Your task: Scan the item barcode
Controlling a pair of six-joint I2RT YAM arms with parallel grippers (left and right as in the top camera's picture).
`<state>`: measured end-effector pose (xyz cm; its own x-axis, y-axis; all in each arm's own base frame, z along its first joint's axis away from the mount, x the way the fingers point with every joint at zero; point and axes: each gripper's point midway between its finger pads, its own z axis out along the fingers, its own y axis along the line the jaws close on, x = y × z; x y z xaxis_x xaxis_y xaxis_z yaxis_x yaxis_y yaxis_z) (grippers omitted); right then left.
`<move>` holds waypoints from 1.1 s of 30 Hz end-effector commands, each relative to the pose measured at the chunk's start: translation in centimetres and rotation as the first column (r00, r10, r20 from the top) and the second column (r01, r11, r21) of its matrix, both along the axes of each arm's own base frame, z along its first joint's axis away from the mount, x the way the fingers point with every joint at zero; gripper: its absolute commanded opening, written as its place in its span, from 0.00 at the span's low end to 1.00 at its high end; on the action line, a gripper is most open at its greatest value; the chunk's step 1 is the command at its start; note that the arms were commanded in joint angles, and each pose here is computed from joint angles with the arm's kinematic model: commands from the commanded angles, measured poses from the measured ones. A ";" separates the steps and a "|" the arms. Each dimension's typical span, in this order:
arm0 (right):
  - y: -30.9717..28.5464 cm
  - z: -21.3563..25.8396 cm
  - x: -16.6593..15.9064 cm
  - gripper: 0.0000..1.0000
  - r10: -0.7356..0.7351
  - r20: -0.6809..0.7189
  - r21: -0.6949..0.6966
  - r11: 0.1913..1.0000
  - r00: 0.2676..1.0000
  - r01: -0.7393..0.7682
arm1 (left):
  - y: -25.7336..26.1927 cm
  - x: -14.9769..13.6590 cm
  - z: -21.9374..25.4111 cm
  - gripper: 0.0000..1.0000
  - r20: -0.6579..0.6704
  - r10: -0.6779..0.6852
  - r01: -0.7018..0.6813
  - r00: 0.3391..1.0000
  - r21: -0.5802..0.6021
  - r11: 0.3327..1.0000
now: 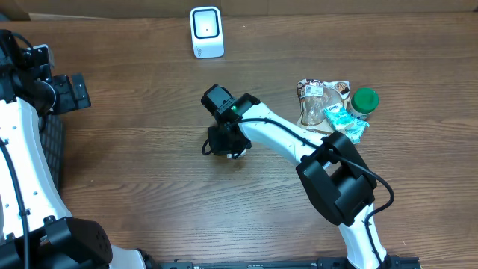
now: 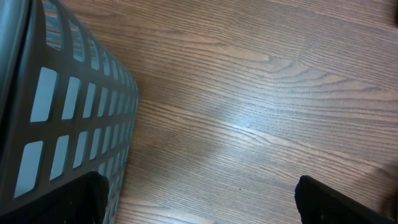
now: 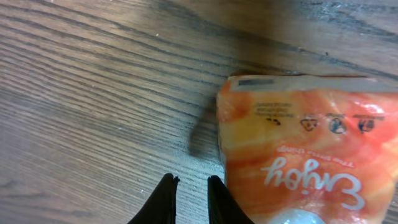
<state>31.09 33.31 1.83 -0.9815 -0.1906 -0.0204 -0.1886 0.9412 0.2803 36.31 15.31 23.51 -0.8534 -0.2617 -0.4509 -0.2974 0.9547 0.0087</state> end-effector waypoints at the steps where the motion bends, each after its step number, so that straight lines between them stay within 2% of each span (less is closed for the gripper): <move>1: 1.9 6.0 1.1 0.15 0.118 0.053 0.161 0.979 0.992 -0.126 | -0.2 0.2 0.0 0.99 0.001 -0.017 0.017 1.000 0.007 1.000; 2: 1.4 8.4 1.6 0.16 0.132 0.083 0.168 0.975 0.988 -0.145 | -0.2 0.2 0.0 1.00 0.001 -0.017 0.017 1.000 0.007 1.000; 4: -1.4 13.8 3.6 0.25 0.109 0.153 0.147 0.980 0.982 -0.131 | -0.2 0.2 0.0 1.00 0.001 -0.017 0.017 1.000 0.007 1.000; 5: -2.6 15.2 4.1 0.28 0.093 0.168 0.139 0.983 0.981 -0.117 | -0.2 0.2 0.0 1.00 0.001 -0.017 0.017 1.000 0.007 1.000; 6: -5.1 17.4 5.1 0.37 0.043 0.182 0.119 0.991 0.982 -0.066 | -0.2 0.2 0.0 0.99 0.001 -0.017 0.017 1.000 0.007 1.000; 8: -8.5 18.6 6.0 0.46 -0.030 0.168 0.107 0.994 0.985 0.012 | -0.2 0.2 0.0 1.00 0.001 -0.017 0.017 1.000 0.007 1.000; 12: -13.1 16.5 6.0 0.51 -0.119 0.061 0.047 0.992 0.991 0.117 | -0.2 0.2 0.0 1.00 0.001 -0.017 0.017 1.000 0.007 1.000; 17: -13.5 11.5 5.2 0.52 -0.143 -0.015 0.017 0.990 0.990 0.143 | -0.2 0.2 0.0 1.00 0.001 -0.017 0.017 1.000 0.007 1.000; 21: -11.7 7.0 3.8 0.51 -0.131 -0.098 0.119 0.983 0.986 0.143 | -0.2 0.2 0.0 1.00 0.001 -0.017 0.017 1.000 0.007 1.000; 27: -10.7 3.0 3.2 0.52 -0.124 -0.083 0.162 0.977 0.989 0.136 | -0.2 0.2 0.0 0.99 0.001 -0.017 0.017 1.000 0.007 1.000; 33: -10.6 1.8 2.8 0.52 -0.150 -0.094 0.161 0.973 0.984 0.163 | -0.2 0.2 0.0 1.00 0.001 -0.017 0.017 1.000 0.007 1.000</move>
